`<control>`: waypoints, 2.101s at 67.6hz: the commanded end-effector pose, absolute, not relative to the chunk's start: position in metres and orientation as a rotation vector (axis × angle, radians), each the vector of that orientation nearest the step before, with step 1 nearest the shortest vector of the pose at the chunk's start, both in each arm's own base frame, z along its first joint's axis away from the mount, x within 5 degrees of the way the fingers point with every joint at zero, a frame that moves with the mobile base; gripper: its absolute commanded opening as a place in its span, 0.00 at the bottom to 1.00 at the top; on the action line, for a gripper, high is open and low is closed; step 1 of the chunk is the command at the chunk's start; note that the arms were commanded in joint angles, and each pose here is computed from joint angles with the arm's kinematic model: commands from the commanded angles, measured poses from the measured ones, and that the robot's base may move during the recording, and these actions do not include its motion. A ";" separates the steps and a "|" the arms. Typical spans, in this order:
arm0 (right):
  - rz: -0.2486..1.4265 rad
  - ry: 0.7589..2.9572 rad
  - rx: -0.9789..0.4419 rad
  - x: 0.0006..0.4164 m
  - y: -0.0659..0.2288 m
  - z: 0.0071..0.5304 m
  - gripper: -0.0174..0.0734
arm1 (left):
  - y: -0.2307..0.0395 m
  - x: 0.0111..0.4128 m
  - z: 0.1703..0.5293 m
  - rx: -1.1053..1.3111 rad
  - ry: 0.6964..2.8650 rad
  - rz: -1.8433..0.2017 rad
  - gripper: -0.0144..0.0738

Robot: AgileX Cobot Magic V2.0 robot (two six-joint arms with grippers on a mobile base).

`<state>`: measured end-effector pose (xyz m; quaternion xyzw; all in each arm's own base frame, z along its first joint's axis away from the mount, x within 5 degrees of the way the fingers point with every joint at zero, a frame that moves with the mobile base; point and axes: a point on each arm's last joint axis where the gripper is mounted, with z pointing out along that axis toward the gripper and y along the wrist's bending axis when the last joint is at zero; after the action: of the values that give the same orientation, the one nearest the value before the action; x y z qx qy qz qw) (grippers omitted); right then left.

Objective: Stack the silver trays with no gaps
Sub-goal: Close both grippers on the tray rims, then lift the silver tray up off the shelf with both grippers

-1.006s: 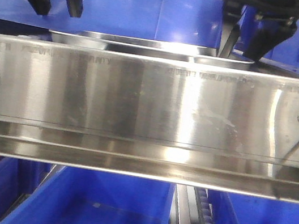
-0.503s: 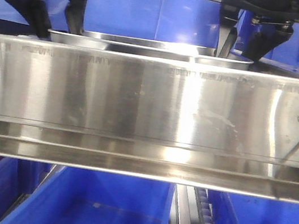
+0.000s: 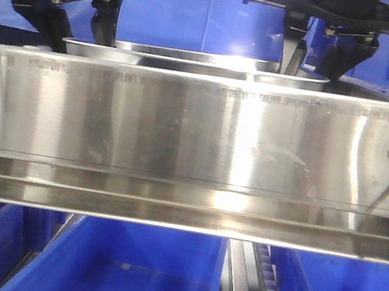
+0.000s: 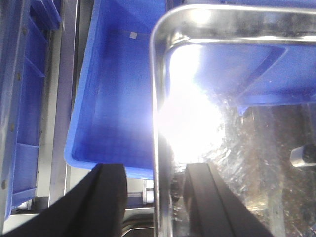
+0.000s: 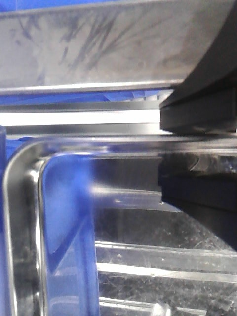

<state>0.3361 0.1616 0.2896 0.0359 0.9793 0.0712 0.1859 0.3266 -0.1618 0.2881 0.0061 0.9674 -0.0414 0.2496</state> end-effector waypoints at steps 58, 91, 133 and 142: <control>0.199 2.750 0.085 0.341 0.164 0.286 0.33 | -0.166 0.332 0.282 0.028 2.620 -0.127 0.35; 0.200 2.749 0.086 0.341 0.164 0.288 0.18 | -0.166 0.330 0.284 0.017 2.629 -0.137 0.15; 0.221 2.444 -0.052 0.265 0.171 0.394 0.18 | -0.178 0.261 0.379 0.059 2.417 -0.167 0.15; 0.224 2.403 -0.021 0.238 0.169 0.395 0.18 | -0.180 0.236 0.384 0.059 2.389 -0.205 0.15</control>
<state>0.2551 0.1638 0.3827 -0.0051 0.9489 0.0417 0.3128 0.2545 -0.1709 0.3783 0.0102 0.9350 -0.0438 0.3519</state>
